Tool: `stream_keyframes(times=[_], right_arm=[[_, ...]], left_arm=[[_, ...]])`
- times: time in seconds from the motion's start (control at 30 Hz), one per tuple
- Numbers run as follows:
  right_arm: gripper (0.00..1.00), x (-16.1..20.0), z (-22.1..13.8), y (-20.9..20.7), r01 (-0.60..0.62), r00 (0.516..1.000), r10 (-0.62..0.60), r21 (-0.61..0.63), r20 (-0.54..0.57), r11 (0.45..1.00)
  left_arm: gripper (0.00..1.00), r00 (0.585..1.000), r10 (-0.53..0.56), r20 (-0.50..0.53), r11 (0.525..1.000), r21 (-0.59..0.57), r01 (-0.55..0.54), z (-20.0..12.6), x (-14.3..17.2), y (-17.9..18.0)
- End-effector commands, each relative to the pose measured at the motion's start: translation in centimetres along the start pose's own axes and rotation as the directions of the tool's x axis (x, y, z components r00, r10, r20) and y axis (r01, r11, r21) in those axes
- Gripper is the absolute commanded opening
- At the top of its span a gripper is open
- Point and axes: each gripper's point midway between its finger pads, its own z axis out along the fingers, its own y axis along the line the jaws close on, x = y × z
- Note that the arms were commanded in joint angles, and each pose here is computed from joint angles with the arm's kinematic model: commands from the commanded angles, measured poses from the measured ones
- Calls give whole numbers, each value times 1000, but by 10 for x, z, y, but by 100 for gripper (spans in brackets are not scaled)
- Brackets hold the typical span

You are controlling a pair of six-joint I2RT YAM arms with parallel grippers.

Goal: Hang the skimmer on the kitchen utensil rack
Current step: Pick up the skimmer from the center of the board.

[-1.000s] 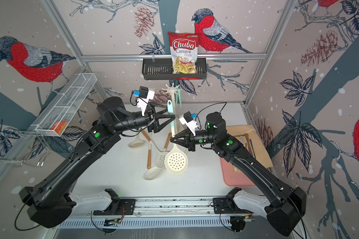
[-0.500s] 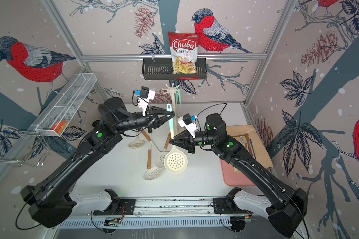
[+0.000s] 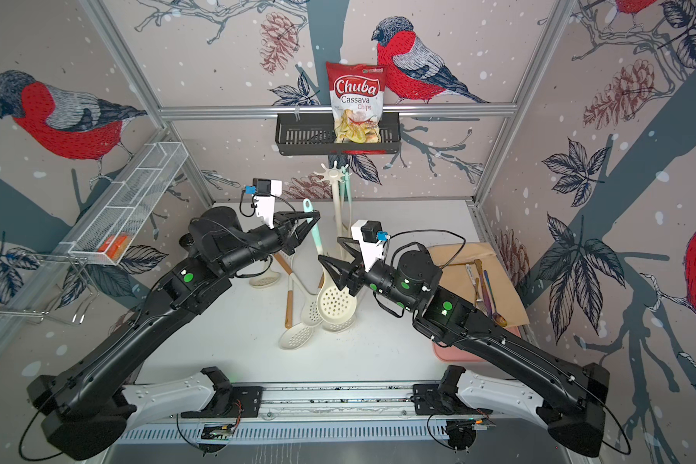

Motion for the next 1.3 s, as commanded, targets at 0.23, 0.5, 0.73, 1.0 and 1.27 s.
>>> stream_keyframes(times=[0.23,0.5,0.73,1.0,1.27], right_arm=[[62,-11,29,-21,97,993,-112,274,39,957],[54,-10,44,-23,193,978,-207,302,13,933],[48,-5,58,-25,236,969,-245,310,-11,921],[42,-2,65,-26,253,965,-261,309,-16,917],[17,-6,63,-21,250,965,-263,282,9,926]], left_arm=[[0,995,-41,91,998,-36,45,-1,-14,-1],[0,996,-50,80,997,-54,54,1,-9,2],[0,996,-55,66,996,-59,59,5,-7,3],[0,996,-64,58,996,-64,67,5,-4,4],[0,997,-64,48,995,-80,68,5,0,8]])
